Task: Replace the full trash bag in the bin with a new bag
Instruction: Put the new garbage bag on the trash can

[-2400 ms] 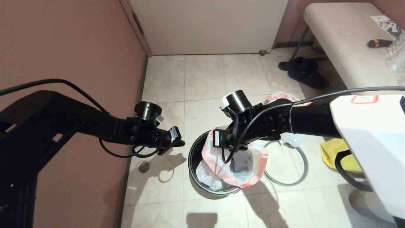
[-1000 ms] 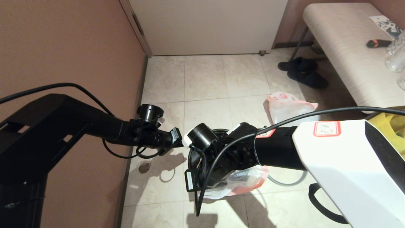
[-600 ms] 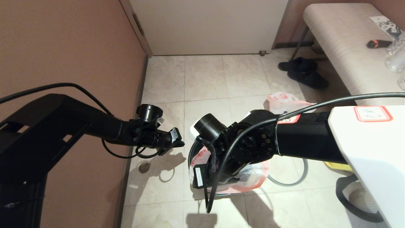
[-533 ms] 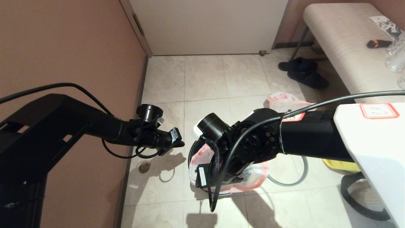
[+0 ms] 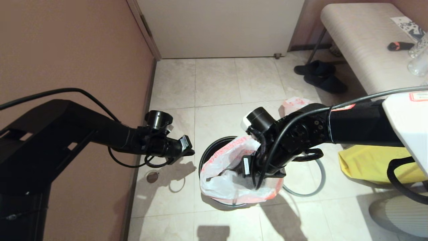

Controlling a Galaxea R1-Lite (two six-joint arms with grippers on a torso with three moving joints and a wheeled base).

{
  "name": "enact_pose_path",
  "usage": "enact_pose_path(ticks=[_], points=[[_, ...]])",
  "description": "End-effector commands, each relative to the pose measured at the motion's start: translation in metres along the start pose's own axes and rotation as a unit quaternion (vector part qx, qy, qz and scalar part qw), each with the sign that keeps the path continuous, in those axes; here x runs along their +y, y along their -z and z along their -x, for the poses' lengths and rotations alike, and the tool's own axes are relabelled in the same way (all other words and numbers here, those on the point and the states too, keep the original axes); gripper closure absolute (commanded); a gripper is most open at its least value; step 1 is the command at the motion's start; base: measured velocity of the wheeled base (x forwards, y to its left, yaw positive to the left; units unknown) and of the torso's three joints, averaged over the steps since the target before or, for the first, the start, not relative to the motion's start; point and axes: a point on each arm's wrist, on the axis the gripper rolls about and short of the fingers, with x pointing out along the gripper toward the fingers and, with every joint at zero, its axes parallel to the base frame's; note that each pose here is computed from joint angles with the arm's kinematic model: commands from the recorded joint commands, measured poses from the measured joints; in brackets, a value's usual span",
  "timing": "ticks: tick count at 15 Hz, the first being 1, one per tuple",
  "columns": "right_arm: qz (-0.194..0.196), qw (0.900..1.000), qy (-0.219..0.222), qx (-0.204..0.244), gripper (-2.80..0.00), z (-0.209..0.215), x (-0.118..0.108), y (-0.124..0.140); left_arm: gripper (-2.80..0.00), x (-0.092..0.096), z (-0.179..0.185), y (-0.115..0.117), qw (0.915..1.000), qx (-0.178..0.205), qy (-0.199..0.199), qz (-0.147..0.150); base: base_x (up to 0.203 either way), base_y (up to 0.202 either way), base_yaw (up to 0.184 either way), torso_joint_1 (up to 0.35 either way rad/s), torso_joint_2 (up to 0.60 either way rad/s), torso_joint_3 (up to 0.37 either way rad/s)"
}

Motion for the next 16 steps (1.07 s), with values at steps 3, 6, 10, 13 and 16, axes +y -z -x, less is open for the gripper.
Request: enact_pose_path(ticks=[3,6,10,13,16], points=[[-0.039,0.997,0.068,-0.015,0.00,-0.047,-0.035,-0.017,0.00,0.001,-0.001,0.000,1.0000,0.001,0.000,0.003,0.000,0.000,0.000,0.000,0.00,0.000],[-0.047,0.994,0.100,-0.016,0.00,-0.051,-0.047,-0.016,0.00,0.000,-0.002,0.000,1.0000,-0.001,0.002,0.001,0.000,0.000,0.000,0.000,0.00,0.000],[-0.050,0.992,0.115,-0.014,0.00,-0.054,-0.053,-0.015,0.00,0.000,-0.002,0.000,1.0000,-0.002,0.002,0.001,0.000,0.000,0.000,0.000,0.00,0.000],[-0.053,0.990,0.130,0.000,0.00,-0.068,-0.060,-0.012,0.00,0.001,-0.002,-0.001,1.0000,-0.002,0.002,0.001,0.000,0.000,0.000,0.000,0.00,0.000],[-0.059,0.988,0.143,0.018,0.00,-0.087,-0.064,-0.007,0.00,0.001,-0.002,-0.001,1.0000,-0.002,0.002,0.002,0.000,0.000,0.000,0.000,0.00,0.000]])
